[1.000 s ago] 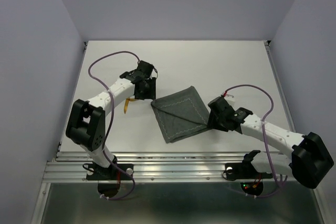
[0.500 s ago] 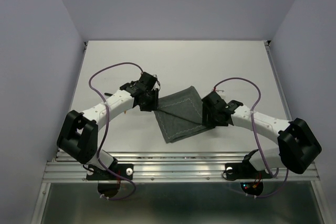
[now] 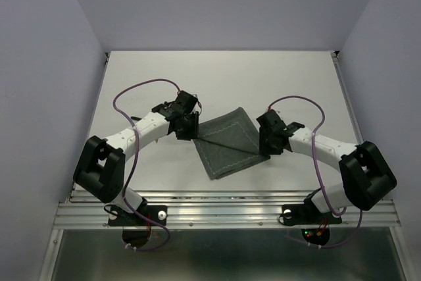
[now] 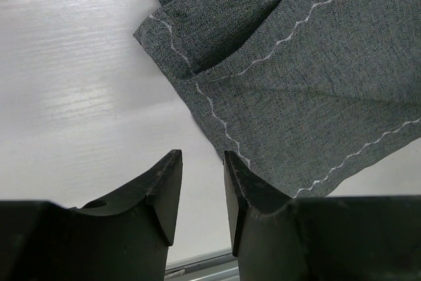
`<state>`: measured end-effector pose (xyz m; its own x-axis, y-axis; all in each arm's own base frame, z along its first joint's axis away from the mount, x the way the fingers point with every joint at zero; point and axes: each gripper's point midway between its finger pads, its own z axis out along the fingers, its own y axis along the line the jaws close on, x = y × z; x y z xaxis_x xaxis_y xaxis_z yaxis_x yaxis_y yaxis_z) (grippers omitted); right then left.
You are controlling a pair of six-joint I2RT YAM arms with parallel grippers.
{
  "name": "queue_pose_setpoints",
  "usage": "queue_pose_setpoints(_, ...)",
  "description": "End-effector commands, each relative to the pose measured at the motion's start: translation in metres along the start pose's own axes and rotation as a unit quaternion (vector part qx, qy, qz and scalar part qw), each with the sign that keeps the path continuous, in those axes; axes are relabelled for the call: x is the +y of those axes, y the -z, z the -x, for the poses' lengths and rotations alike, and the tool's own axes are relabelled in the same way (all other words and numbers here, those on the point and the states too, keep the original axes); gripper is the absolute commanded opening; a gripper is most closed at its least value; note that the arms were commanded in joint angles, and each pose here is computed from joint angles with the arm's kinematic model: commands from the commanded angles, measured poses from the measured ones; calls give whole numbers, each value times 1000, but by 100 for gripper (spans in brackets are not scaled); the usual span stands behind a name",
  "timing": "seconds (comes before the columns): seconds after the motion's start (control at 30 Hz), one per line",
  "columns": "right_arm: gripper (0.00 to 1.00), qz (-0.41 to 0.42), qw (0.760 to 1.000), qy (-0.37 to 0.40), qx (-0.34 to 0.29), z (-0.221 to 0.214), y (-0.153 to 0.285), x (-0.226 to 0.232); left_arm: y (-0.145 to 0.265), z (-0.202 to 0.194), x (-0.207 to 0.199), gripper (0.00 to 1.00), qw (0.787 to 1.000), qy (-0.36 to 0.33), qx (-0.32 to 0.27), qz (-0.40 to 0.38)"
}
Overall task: Fold the napkin into a case and place the utensils inside
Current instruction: Smooth out the top corner of the smaller-rectangle-folded napkin at the center of the board.
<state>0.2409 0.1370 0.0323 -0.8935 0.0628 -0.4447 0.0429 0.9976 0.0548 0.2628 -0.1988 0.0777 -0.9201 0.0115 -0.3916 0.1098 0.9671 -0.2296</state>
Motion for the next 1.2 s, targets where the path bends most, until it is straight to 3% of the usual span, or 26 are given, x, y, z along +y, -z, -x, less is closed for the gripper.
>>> queue_pose_setpoints(0.0,40,26,1000,4,-5,6,-5,11,2,6,-5,42,1000,-2,-11,-5)
queue_pose_setpoints(0.1,45,27,1000,4,-1,4,-6,11,2,6,-5,42,1000,-2,-10,-5)
queue_pose_setpoints(0.17,39,24,1000,0,0,4,-7,8,1,7,-6,42,1000,-2,-11,-5)
queue_pose_setpoints(0.33,10,23,1000,-7,-5,6,-5,8,-1,6,-5,41,1000,-3,-7,-3)
queue_pose_setpoints(0.43,1,18,1000,-12,-18,13,1,6,-1,9,-6,41,1000,-5,-9,-2)
queue_pose_setpoints(0.7,1,15,999,-16,-49,33,32,3,8,22,-13,41,1000,-16,-18,-8)
queue_pose_setpoints(0.8,34,-11,999,-18,-43,29,29,-6,8,19,-15,41,1000,-18,-15,-13)
queue_pose_setpoints(0.83,53,-30,999,-19,-29,23,24,-12,8,18,-17,41,1000,-18,-15,-16)
queue_pose_setpoints(1.17,64,-77,997,-13,-21,27,9,-23,1,3,-21,41,999,-21,-2,-24)
